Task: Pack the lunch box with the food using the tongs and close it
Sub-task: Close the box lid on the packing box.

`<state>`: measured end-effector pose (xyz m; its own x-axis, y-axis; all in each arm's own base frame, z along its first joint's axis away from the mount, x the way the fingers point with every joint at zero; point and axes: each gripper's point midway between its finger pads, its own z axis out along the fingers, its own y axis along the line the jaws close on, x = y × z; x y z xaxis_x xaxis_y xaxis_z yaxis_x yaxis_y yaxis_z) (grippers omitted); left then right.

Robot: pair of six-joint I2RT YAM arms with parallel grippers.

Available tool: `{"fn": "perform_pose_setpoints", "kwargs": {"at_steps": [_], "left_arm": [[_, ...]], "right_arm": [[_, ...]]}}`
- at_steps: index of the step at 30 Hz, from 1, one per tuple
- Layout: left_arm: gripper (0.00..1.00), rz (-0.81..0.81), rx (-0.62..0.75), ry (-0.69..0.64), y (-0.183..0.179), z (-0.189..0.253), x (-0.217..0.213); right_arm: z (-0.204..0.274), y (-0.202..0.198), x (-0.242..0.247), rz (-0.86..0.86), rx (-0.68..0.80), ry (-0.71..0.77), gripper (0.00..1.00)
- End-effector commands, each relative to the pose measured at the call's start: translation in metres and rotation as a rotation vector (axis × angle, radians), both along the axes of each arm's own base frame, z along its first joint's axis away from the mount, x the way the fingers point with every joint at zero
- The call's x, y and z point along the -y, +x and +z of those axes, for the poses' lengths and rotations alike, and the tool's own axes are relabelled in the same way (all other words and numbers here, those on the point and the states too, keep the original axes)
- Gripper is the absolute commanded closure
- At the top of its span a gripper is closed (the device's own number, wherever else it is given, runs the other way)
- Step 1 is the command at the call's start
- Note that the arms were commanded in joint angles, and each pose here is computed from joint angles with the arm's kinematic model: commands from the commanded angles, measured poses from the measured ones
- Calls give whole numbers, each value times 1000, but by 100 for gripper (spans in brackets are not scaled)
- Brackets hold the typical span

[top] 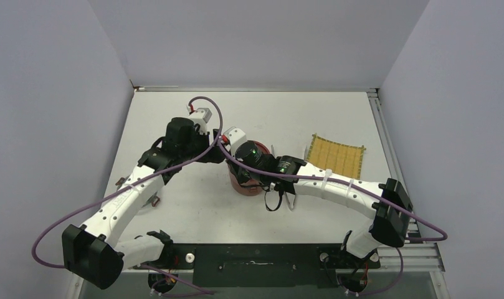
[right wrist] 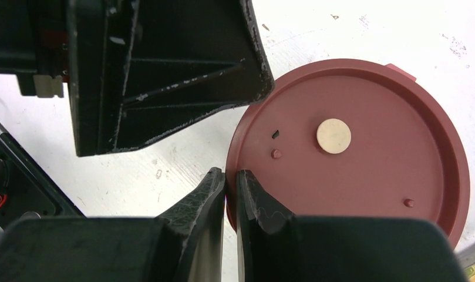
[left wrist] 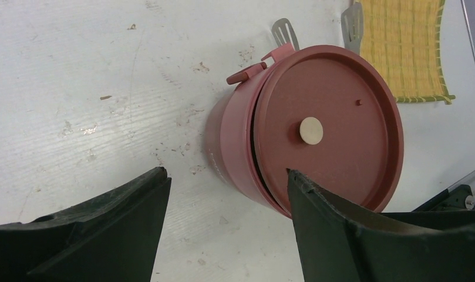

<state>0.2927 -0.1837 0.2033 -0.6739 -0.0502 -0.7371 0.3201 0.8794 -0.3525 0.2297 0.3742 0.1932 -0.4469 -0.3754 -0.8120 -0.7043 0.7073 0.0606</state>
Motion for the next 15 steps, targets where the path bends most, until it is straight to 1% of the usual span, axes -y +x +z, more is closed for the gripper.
{"fn": "perform_pose_setpoints", "kwargs": {"at_steps": [1,5,10,15], "left_arm": [[29,-84,31,-69,1,11,18],[32,-121,-3,-99,-3,6,27],[39,-134,-77,-95,-4,-9,32],[47,-132,-105,-90,-3,-17,33]], "right_arm": [[18,-3,-12,10,17,37,95],[18,-5,-11,12,8,33,95],[13,-10,-12,27,-12,14,95],[5,-13,-13,42,-30,-7,95]]}}
